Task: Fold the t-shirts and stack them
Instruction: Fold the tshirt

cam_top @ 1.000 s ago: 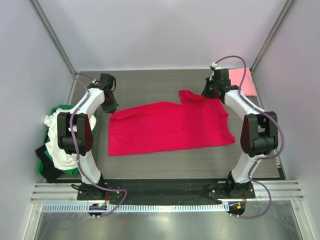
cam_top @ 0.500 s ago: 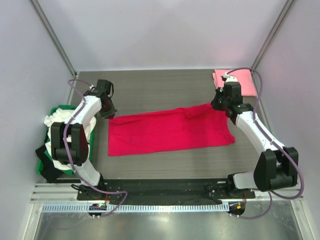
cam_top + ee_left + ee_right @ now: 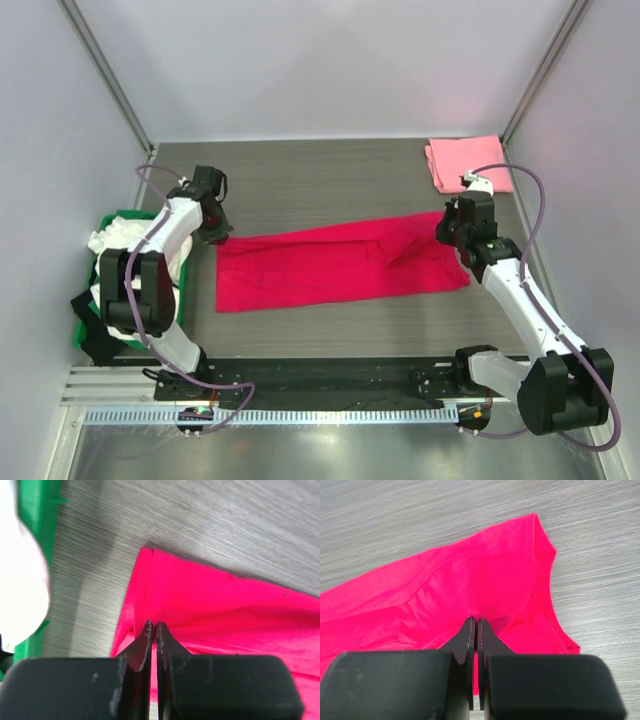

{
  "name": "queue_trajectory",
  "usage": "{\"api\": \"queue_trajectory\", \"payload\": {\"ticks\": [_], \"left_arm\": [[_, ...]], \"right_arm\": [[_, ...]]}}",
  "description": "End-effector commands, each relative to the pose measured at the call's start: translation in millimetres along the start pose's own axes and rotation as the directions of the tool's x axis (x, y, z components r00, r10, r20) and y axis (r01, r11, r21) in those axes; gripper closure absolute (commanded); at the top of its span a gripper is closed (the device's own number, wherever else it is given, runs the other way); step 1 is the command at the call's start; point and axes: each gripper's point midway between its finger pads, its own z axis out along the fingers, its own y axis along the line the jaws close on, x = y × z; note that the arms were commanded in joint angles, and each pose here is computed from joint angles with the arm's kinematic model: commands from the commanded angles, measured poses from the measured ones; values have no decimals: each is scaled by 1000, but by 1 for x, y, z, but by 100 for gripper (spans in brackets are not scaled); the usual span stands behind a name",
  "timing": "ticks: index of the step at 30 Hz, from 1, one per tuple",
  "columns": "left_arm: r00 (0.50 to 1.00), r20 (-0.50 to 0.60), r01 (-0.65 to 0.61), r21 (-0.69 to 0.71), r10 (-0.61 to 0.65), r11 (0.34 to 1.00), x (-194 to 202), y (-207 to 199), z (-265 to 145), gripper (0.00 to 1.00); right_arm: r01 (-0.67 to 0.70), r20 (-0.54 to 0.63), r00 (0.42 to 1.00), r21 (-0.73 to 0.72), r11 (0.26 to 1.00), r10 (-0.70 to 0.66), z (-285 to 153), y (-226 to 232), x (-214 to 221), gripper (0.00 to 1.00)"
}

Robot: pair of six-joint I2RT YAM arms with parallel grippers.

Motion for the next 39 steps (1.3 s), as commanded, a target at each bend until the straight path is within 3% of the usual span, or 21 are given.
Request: {"api": "queue_trajectory", "payload": {"ticks": [1, 8, 17, 20, 21, 23, 25, 27, 31, 33, 35, 39], "left_arm": [[991, 134, -3, 4, 3, 1000, -27, 1, -25, 100], [975, 222, -9, -3, 10, 1000, -53, -1, -44, 100], [979, 204, 18, -46, -8, 999, -26, 13, -34, 95], [979, 205, 25, -54, -13, 998, -16, 20, -32, 88], [977, 211, 25, -48, -14, 999, -15, 20, -34, 72], [979, 205, 19, -65, -5, 998, -11, 25, -34, 36], [973, 231, 34, -84, -14, 996, -14, 31, -40, 23], [969, 248, 40, -81, -19, 996, -16, 32, -45, 18], [962, 272, 27, -51, -13, 998, -17, 24, -53, 21], [956, 291, -36, -32, 44, 999, -13, 4, -59, 22], [954, 284, -93, -38, 100, 995, -7, -11, -56, 22], [963, 180, -198, -27, 199, 980, 27, -50, -38, 24]], "right_arm": [[-37, 57, 998, 19, 999, 36, -13, -4, -11, 99], [-88, 61, 994, 27, 996, 86, -28, -9, -4, 99], [-171, 69, 984, 155, 973, 162, -38, -41, 29, 99], [-205, 113, 976, 208, 957, 185, -43, -54, 29, 98], [-207, 109, 976, 232, 950, 187, -44, -58, 32, 92], [-240, 103, 970, 248, 939, 220, -46, -59, 31, 42], [-258, 101, 966, 258, 931, 240, -46, -59, 31, 19], [-269, 98, 963, 243, 932, 252, -47, -57, 31, 17], [-268, 92, 962, 183, 946, 255, -49, -46, 29, 16], [-282, 57, 959, 90, 955, 277, -44, -27, 29, 16], [-301, -4, 953, -23, 953, 301, -36, -1, 33, 17], [-313, -162, 938, -16, 950, 306, -5, 20, 62, 18]]}}
